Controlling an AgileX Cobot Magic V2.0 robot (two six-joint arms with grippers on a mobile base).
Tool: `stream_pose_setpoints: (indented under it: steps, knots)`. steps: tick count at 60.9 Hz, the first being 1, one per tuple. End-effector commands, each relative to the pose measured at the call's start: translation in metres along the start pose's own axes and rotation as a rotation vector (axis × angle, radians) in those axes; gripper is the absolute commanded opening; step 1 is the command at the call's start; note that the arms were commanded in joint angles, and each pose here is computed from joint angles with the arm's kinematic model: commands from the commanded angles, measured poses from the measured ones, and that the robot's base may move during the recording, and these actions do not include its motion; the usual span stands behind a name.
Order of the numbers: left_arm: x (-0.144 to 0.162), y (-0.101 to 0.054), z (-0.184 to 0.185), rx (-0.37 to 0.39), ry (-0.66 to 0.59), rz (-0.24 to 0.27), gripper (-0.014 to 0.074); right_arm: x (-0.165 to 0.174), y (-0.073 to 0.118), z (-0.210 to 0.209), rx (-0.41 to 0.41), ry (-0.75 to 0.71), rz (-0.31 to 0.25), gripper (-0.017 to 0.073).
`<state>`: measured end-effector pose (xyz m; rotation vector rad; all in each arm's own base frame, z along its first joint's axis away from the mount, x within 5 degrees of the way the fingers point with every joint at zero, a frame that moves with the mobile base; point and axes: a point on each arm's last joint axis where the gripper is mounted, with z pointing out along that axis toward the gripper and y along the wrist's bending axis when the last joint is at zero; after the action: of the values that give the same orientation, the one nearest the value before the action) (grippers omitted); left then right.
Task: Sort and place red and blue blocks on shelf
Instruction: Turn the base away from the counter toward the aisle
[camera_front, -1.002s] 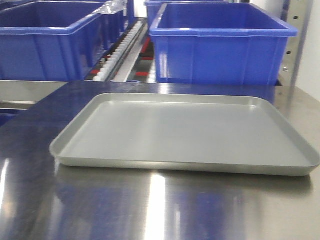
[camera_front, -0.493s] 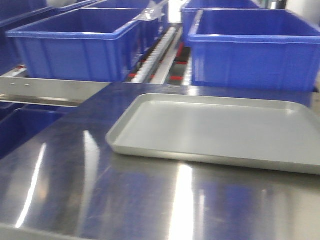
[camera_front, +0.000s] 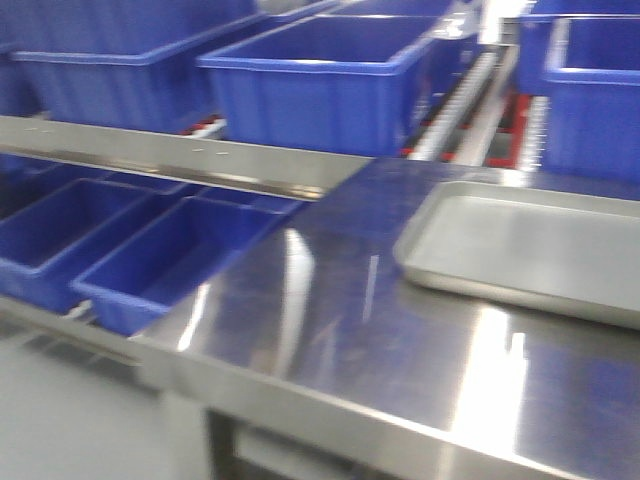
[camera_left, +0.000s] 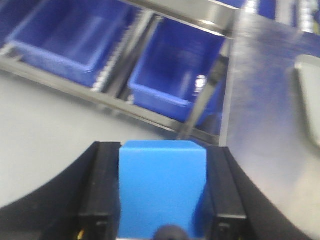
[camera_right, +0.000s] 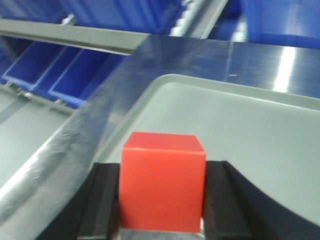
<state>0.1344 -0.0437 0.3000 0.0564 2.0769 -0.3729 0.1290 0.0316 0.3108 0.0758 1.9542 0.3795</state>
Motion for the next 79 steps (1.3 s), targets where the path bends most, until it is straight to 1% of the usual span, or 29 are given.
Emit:
stream_pose_setpoints:
  steps: [1,79]
  knots:
    - [-0.0166,-0.0037,-0.0055,0.024,-0.115,-0.006,0.0125,-0.0167,0.0044,-0.0045,-0.029,-0.119,-0.003,0.0063]
    - [-0.0166,-0.0037,-0.0055,0.024,-0.115,-0.006,0.0125,-0.0167,0.0044,-0.0045,-0.029,-0.119,-0.003,0.0063]
